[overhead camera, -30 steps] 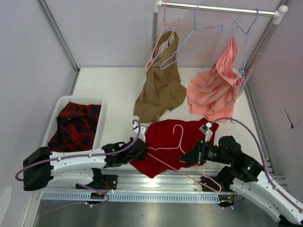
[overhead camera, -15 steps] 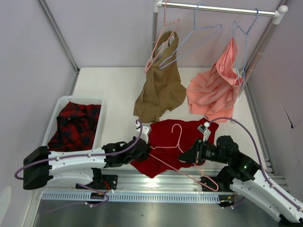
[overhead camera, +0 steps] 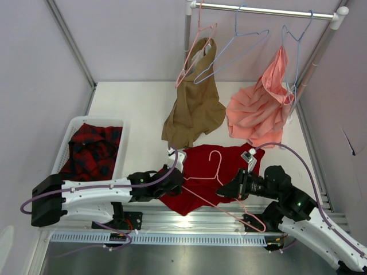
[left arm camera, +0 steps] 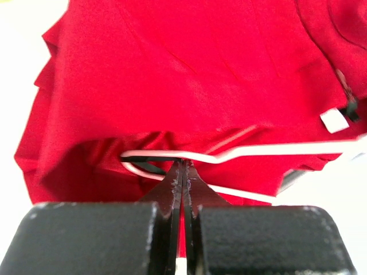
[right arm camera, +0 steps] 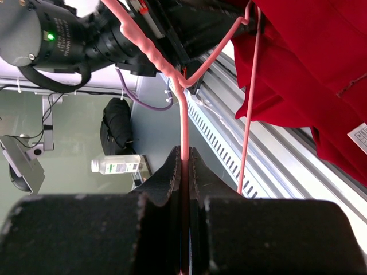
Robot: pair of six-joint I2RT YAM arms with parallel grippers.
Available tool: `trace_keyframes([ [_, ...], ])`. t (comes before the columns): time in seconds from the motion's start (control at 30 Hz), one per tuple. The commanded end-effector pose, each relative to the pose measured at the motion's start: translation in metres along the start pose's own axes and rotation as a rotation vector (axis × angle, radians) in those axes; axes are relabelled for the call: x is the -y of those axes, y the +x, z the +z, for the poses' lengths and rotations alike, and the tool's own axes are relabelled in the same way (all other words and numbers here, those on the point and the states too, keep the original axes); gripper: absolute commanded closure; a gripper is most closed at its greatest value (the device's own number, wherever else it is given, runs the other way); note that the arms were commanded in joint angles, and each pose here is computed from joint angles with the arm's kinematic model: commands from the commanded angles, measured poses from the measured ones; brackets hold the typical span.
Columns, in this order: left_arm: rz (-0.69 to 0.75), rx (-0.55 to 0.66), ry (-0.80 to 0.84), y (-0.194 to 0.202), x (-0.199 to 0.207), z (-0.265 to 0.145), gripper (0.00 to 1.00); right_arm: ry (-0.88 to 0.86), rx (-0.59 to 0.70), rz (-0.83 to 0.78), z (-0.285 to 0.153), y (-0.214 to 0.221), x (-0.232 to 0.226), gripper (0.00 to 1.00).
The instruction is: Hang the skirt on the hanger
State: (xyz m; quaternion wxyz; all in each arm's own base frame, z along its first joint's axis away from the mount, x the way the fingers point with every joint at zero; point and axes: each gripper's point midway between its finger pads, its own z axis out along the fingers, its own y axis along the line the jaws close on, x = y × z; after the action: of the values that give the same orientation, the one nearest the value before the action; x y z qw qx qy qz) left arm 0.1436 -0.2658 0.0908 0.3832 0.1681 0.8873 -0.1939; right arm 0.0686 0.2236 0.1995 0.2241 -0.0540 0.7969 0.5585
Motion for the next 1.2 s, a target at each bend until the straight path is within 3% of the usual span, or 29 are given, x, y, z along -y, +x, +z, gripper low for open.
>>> trace_keyframes([
  [0.0, -0.043, 0.070, -0.088, -0.026, -0.006, -0.007, 1.00, -0.033, 0.022, -0.034, -0.009, -0.004, -0.014, 1.00],
  [0.4, -0.072, 0.083, -0.162, -0.028, -0.016, -0.006, 1.00, -0.049, 0.009, -0.031, -0.014, 0.000, -0.017, 1.00],
  [1.17, 0.033, 0.104, 0.205, -0.045, 0.054, -0.014, 1.00, -0.064, 0.033, -0.070, -0.005, -0.005, -0.014, 1.00],
])
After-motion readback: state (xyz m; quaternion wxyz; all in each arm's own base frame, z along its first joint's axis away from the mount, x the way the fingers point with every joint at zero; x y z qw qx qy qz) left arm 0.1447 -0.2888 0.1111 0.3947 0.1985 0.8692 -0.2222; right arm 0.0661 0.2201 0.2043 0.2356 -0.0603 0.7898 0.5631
